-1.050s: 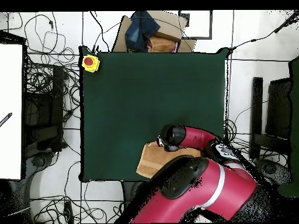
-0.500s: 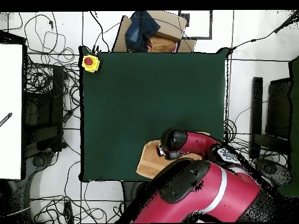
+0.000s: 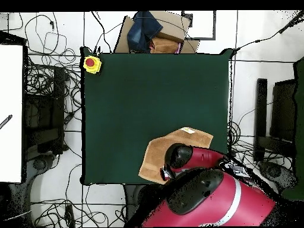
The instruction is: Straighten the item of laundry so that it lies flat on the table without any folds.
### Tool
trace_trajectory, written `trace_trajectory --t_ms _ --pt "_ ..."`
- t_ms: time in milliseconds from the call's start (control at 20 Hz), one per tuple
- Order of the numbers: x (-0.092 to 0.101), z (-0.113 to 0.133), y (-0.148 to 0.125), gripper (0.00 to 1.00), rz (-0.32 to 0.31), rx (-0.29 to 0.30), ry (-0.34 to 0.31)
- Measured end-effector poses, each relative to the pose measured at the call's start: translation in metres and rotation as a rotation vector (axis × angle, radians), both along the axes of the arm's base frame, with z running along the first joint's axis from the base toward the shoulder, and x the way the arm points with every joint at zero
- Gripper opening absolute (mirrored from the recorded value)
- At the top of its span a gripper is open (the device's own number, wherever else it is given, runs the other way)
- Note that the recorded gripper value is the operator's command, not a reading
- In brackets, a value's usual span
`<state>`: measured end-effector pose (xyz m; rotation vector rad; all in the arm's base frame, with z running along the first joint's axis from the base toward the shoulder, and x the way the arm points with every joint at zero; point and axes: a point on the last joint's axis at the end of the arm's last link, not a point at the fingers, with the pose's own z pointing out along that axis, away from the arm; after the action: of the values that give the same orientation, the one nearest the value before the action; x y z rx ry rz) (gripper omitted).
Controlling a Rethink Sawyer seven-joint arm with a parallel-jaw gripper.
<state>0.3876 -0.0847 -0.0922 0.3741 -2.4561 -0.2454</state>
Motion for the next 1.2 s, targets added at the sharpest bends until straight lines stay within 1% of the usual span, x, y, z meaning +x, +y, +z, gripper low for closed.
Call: trace_trajectory --t_ms 100,150,200,250,300,350,450,550,600,650,700,750,850,900,1200 --pt "-0.006 -0.005 -0.002 1.0 -0.004 0.003 -0.013" --pt "-0.006 -0.015 -0.004 1.0 -0.003 -0.005 -0.074" --pt "-0.005 -0.019 -0.004 1.0 -0.003 -0.008 -0.102" --pt "-0.003 -0.025 -0.004 1.0 -0.004 -0.012 -0.145" --pt "0.004 -0.039 -0.003 1.0 0.0 -0.025 -0.253" --pt "0.01 -0.046 -0.002 1.0 0.003 -0.035 -0.319" --pt "0.018 -0.054 0.0 1.0 0.007 -0.049 -0.404" --pt "0.035 -0.063 0.005 1.0 0.001 -0.074 -0.529" --pt "0.041 -0.066 0.008 1.0 -0.002 -0.082 -0.567" --pt "0.051 -0.069 0.012 1.0 -0.014 -0.095 -0.619" --pt "0.058 -0.071 0.015 1.0 -0.026 -0.104 -0.655" --pt "0.067 -0.074 0.02 1.0 -0.051 -0.118 -0.688" --pt "0.07 -0.075 0.022 1.0 -0.074 -0.128 -0.698" --pt "0.072 -0.075 0.021 1.0 -0.098 -0.138 -0.686" --pt "0.076 -0.07 0.016 1.0 -0.139 -0.141 -0.639"
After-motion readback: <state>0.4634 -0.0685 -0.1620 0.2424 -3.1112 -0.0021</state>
